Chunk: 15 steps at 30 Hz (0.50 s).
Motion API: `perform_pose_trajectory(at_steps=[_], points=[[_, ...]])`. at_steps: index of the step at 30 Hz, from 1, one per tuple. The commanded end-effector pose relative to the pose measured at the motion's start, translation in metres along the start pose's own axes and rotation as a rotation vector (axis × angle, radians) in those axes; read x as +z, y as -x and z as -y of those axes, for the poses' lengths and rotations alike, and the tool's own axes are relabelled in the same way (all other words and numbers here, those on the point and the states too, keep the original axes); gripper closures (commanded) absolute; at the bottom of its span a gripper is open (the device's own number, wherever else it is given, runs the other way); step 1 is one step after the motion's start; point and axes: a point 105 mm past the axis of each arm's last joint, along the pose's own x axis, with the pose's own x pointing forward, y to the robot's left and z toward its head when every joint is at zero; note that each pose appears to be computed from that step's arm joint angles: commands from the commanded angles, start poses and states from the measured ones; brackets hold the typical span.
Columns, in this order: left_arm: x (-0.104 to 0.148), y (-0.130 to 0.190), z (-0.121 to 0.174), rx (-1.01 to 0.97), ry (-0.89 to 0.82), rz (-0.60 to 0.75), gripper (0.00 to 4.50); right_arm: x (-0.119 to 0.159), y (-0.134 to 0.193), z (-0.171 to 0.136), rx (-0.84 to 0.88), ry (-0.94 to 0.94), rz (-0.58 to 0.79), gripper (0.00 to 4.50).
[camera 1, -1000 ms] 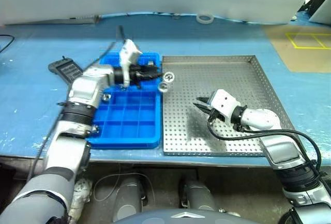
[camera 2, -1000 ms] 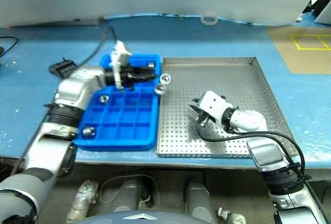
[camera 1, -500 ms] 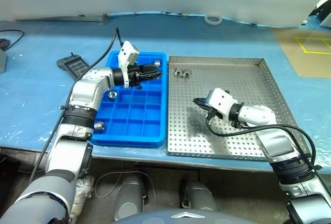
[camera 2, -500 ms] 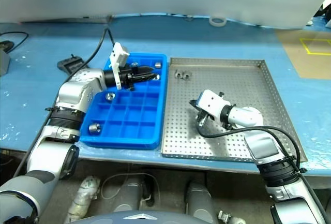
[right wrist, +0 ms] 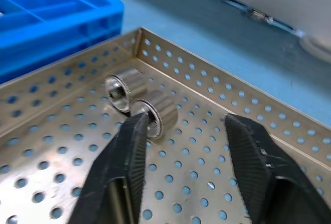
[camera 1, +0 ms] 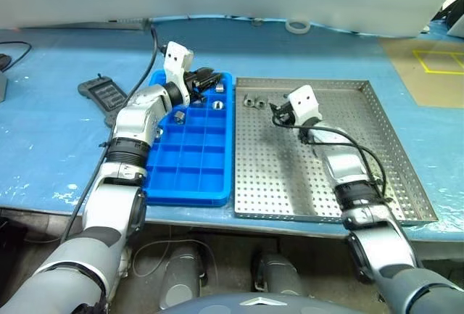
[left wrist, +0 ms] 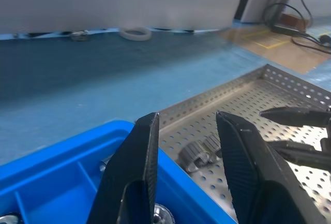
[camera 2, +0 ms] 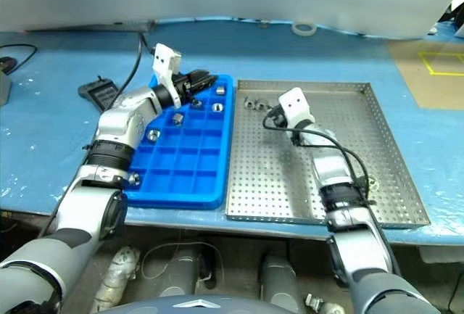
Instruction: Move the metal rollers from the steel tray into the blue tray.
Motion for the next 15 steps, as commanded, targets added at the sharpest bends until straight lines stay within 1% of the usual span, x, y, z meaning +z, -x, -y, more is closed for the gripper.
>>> perform_pose_trajectory(at_steps=[1, 4, 7, 11, 15], points=[[0.016, -0.002, -0.008, 0.07, -0.012, 0.061, 2.69, 0.013, -0.017, 0.02, -0.085, -0.024, 0.035, 0.98], [0.015, -0.001, -0.011, 0.102, -0.002, 0.061, 2.69, 0.016, -0.031, 0.025, -0.112, -0.004, 0.002, 0.01], [0.011, 0.001, -0.009, 0.11, 0.006, 0.059, 2.69, 0.026, -0.039, 0.022, -0.087, 0.018, 0.01, 0.01], [0.007, 0.004, -0.008, 0.121, 0.018, 0.059, 2.69, 0.033, -0.046, 0.008, -0.01, 0.019, 0.024, 0.01], [0.006, 0.009, -0.007, 0.121, 0.037, 0.06, 2.69, 0.051, -0.049, 0.001, 0.053, -0.029, 0.083, 0.01]])
